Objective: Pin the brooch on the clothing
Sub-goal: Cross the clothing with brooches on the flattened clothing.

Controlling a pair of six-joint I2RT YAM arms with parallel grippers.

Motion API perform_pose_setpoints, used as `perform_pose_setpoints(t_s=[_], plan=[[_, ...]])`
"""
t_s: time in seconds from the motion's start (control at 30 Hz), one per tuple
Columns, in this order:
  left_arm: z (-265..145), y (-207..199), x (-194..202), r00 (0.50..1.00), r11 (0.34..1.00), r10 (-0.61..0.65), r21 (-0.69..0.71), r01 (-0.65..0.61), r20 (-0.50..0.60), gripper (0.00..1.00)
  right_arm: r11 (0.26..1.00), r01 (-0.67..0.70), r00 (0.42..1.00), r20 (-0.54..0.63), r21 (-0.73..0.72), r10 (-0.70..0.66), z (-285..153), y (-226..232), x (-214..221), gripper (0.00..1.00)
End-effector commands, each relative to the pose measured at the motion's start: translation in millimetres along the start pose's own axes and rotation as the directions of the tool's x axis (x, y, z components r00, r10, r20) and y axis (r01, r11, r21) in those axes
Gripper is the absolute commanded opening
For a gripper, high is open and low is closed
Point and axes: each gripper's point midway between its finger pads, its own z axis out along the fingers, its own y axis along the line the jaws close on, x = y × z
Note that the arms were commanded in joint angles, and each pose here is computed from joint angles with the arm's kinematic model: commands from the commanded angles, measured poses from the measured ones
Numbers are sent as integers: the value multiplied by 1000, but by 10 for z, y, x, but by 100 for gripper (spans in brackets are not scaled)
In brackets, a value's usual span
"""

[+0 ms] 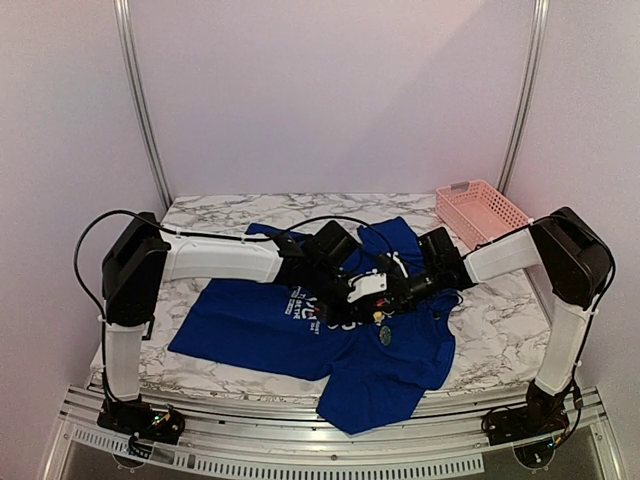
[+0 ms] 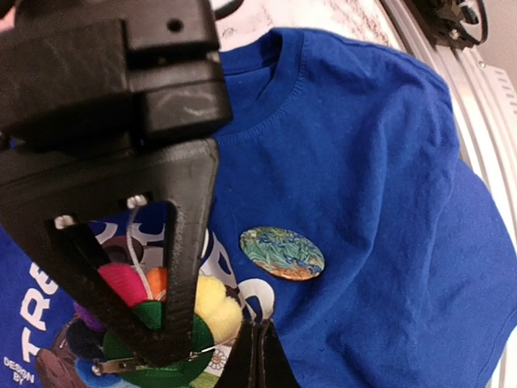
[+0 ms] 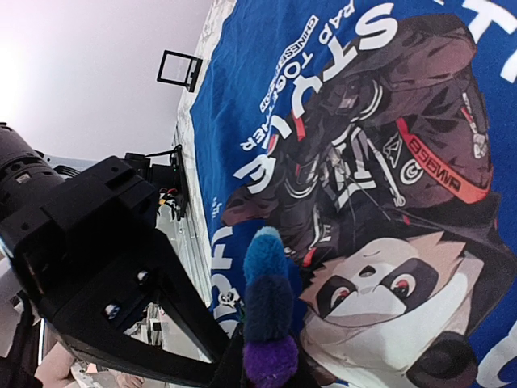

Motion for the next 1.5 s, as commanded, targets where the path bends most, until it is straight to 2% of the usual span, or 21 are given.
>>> perform_pose_setpoints(t_s=[0.0,0.27,0.9,1.47], plan=[[-135,397,33,999,982,26,-187,-29,-20,0,990,-28,991,-134,-135,9,14,370,362,0],[-212,375,-3,998,979,57,-196,-58,-12,0,994,-82,982,-174,-66,70,60,125,526,0],[-335,194,-248,988,984,124,-142,-110,93,0,991,-110,984,-130,72,119,126,-280,348,0],[-161,227,-121,992,987,95,-139,-84,77,0,992,22,990,-134,-126,-39,50,305,339,0]])
